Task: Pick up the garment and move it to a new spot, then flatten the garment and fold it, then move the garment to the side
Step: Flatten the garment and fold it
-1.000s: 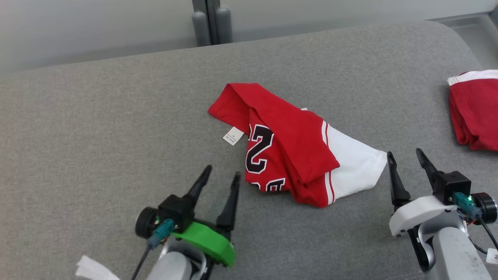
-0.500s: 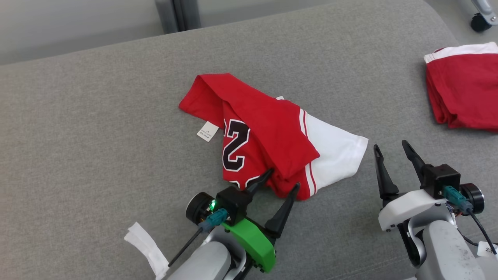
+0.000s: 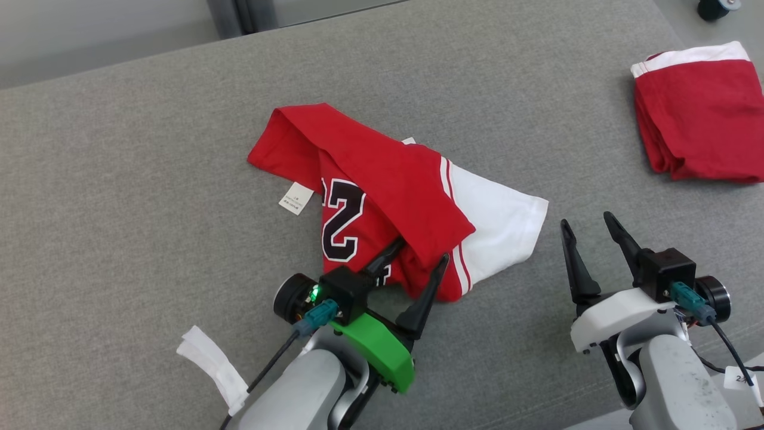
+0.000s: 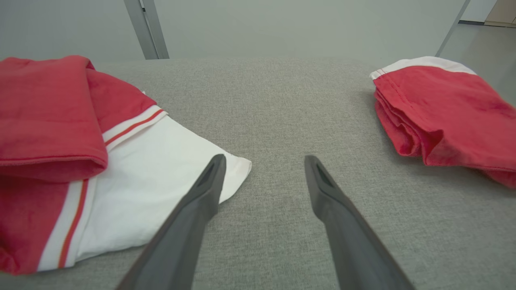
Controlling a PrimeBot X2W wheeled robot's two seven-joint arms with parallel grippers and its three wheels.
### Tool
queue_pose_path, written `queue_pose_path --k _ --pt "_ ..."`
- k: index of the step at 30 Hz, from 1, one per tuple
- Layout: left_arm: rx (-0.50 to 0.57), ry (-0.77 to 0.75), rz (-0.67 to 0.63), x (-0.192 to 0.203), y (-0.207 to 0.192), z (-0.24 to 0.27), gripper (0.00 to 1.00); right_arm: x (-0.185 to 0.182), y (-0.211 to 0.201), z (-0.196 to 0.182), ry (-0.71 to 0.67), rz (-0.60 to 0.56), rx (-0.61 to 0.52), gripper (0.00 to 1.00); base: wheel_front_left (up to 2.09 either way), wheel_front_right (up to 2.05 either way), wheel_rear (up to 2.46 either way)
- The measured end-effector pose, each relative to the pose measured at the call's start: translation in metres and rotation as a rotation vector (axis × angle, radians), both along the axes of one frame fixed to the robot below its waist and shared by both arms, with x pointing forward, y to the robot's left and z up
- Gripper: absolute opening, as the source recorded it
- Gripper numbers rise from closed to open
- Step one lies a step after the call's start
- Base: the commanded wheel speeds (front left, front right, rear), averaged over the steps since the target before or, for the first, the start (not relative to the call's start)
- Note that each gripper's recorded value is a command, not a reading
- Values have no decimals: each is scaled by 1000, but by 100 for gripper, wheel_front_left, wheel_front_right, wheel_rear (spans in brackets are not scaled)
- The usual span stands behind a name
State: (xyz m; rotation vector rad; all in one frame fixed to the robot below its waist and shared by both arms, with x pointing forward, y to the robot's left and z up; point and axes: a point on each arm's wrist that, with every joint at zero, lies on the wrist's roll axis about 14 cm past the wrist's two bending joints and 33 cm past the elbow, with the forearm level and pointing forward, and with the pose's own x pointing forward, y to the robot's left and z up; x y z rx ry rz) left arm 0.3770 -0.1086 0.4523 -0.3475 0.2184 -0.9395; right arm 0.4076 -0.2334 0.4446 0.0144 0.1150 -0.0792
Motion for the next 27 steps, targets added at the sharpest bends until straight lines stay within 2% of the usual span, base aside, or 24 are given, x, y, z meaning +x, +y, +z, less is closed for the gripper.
queue_pose_path --k 1,2,8,12,18,27 --pt "-1 0 5 2 1 0 29 0 1 0 1 2 0 100 0 0 0" --pt "-4 -1 14 4 2 1 0 0 1 -1 3 3 1 100 0 0 0" --pt "-36 -25 65 16 11 16 0 0 1 2 -7 0 8 100 0 0 0" --pt "-63 -39 167 30 36 28 0 2 3 6 -18 5 15 100 0 0 0" --pt "-78 -101 379 53 98 49 0 6 23 7 -26 54 32 100 0 0 0" --pt "90 -86 705 44 222 22 0 13 58 18 -57 145 61 100 0 0 0"
